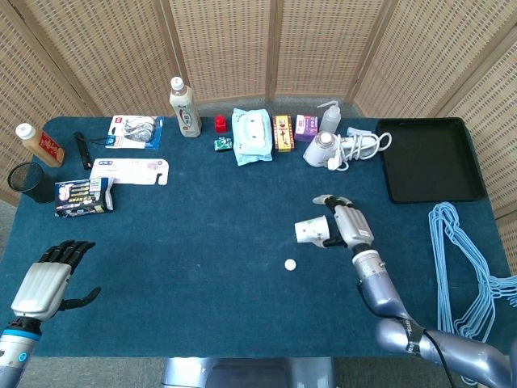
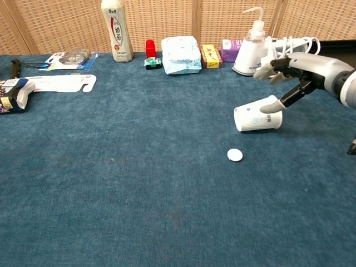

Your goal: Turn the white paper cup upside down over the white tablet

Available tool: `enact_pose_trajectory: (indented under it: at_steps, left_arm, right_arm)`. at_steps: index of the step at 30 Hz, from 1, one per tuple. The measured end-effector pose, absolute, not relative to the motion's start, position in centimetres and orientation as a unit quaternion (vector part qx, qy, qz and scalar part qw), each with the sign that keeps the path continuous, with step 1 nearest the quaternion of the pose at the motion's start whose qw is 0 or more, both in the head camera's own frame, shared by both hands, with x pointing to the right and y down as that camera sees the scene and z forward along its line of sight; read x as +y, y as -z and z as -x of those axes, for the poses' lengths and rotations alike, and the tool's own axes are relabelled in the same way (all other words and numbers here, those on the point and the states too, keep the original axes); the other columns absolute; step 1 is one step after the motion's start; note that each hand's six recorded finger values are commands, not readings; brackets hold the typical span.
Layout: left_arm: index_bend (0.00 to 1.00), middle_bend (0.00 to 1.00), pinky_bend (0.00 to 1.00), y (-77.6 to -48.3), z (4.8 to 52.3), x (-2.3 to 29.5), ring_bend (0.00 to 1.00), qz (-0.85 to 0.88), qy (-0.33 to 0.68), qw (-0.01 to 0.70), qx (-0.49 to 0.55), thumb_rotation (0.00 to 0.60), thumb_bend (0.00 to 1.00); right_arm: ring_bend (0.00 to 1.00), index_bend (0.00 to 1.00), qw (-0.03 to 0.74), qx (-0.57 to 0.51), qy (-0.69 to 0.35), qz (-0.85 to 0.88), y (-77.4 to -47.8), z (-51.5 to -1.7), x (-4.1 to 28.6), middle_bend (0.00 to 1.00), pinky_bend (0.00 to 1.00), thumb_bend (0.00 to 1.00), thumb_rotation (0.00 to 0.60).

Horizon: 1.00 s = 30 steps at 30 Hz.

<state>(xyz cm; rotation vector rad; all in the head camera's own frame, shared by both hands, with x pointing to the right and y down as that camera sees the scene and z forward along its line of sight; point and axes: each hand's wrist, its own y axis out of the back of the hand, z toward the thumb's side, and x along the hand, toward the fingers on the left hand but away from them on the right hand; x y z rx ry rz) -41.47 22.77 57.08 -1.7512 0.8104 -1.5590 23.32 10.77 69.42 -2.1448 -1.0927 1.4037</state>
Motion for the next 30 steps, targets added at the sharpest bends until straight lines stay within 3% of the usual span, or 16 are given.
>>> enact_pose_trajectory:
  at_steps: [12,25,30]
  left_arm:
    - [0.12,0.18,0.16,-57.1,42.2,22.9,0.12,0.663,0.602,0.319,0.310,0.333,0.25]
    - [0.12,0.18,0.16,-57.3,42.6,23.1,0.12,0.663,0.603,0.315,0.311,0.337,0.25]
    - [0.12,0.18,0.16,-57.3,42.8,23.2,0.12,0.663,0.604,0.314,0.312,0.325,0.25]
  right_arm:
    - [0.18,0.29,0.319,-0.269,-0.521,0.745,-69.6,-20.1,12.0,0.17,0.07,0.24,0.560]
    - [0.18,0.32,0.353,-0.257,-0.544,0.717,-70.6,-18.9,12.0,0.18,0.07,0.24,0.564]
    - [0.18,0.38,0.364,-0.250,-0.551,0.708,-71.0,-18.9,12.2,0.19,0.08,0.24,0.565]
